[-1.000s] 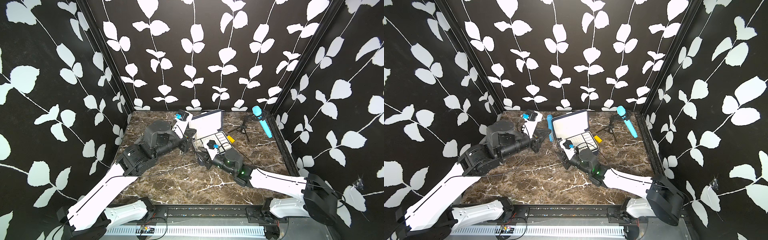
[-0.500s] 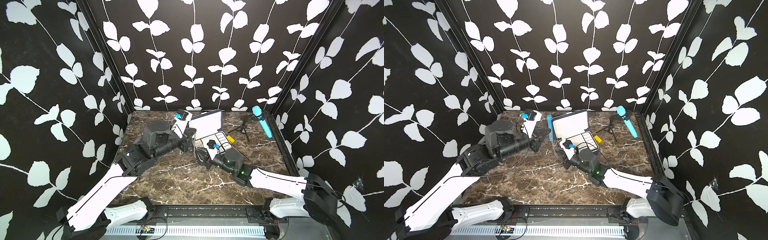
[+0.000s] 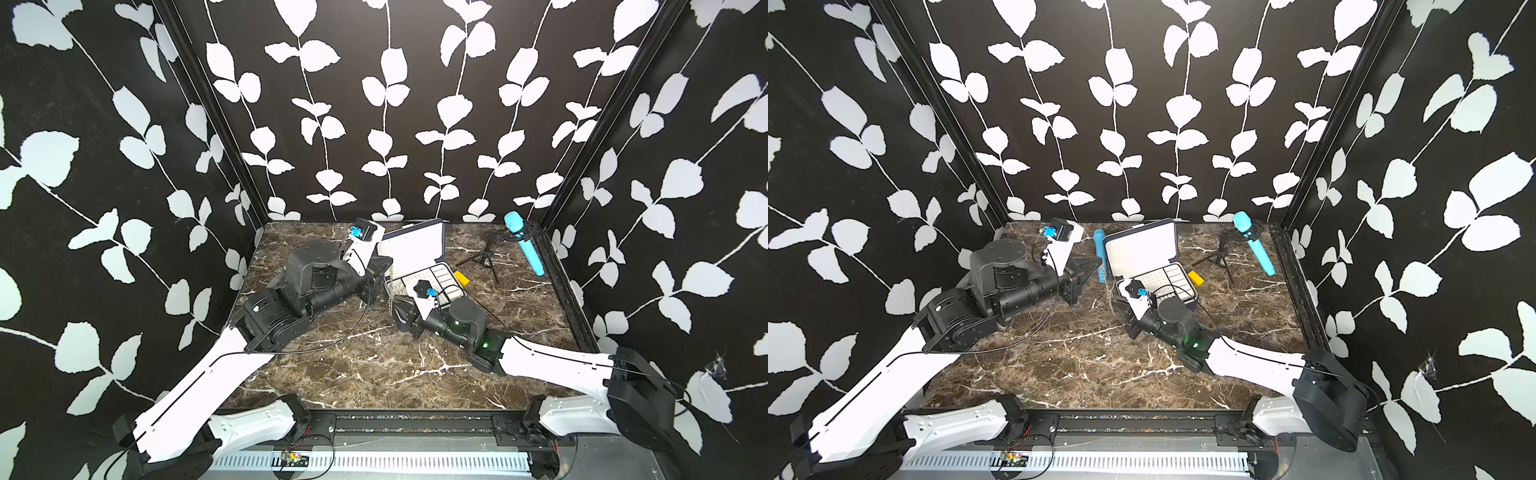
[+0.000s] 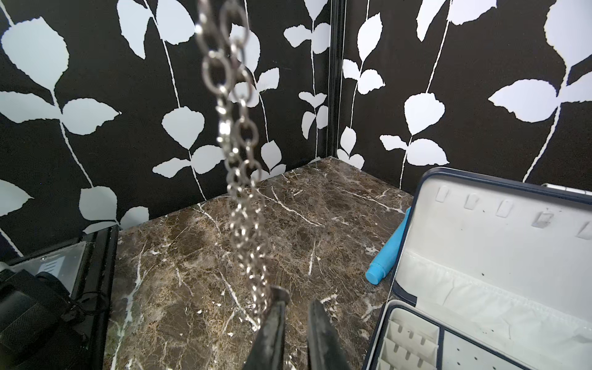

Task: Put jewelry chain into jewelry box
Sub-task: Pick up the necklace from the center of the board.

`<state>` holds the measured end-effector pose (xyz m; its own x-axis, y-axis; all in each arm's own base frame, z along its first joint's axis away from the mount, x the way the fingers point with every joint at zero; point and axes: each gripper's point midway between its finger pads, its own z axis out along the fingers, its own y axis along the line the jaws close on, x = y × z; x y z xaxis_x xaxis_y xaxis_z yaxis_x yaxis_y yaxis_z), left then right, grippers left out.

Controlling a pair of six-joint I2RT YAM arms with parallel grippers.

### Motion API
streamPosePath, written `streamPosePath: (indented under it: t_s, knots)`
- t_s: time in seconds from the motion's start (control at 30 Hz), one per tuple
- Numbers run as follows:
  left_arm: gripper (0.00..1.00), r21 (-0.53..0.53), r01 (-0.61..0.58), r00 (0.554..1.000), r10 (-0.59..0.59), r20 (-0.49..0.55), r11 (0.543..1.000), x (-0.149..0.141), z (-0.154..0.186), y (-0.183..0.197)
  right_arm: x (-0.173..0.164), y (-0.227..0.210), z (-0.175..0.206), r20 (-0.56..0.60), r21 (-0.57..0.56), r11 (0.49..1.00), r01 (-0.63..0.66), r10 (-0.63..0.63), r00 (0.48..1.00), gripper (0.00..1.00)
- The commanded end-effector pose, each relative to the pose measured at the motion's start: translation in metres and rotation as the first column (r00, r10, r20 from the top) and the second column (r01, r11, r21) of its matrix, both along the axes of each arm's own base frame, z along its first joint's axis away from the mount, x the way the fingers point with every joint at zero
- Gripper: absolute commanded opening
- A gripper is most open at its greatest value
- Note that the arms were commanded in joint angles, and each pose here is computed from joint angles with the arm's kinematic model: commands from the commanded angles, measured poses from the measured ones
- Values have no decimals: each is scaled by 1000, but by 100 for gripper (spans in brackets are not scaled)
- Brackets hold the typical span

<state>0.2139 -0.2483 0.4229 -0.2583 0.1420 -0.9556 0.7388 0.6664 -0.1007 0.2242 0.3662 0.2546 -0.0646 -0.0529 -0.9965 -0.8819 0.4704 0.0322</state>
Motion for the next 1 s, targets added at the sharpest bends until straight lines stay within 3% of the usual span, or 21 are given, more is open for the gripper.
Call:
streamPosePath:
  t_s: [0.0,0.33,0.77,0.97]
  knots:
    - [0,-50,21,999,-19,28,999,-5,20,-1,-2,2,21,45,47,999,-5,2,999,17]
    - [0,-50,30,999,-29,23,998,-5,19,-4,-5,4,23,47,51,998,-30,27,999,21]
    - [0,-56,33,999,-32,17,998,-5,20,-5,-6,4,26,55,52,998,-32,29,998,13]
    - [0,-56,22,999,-21,24,998,-5,22,-2,-7,-3,22,54,47,999,-16,14,998,19]
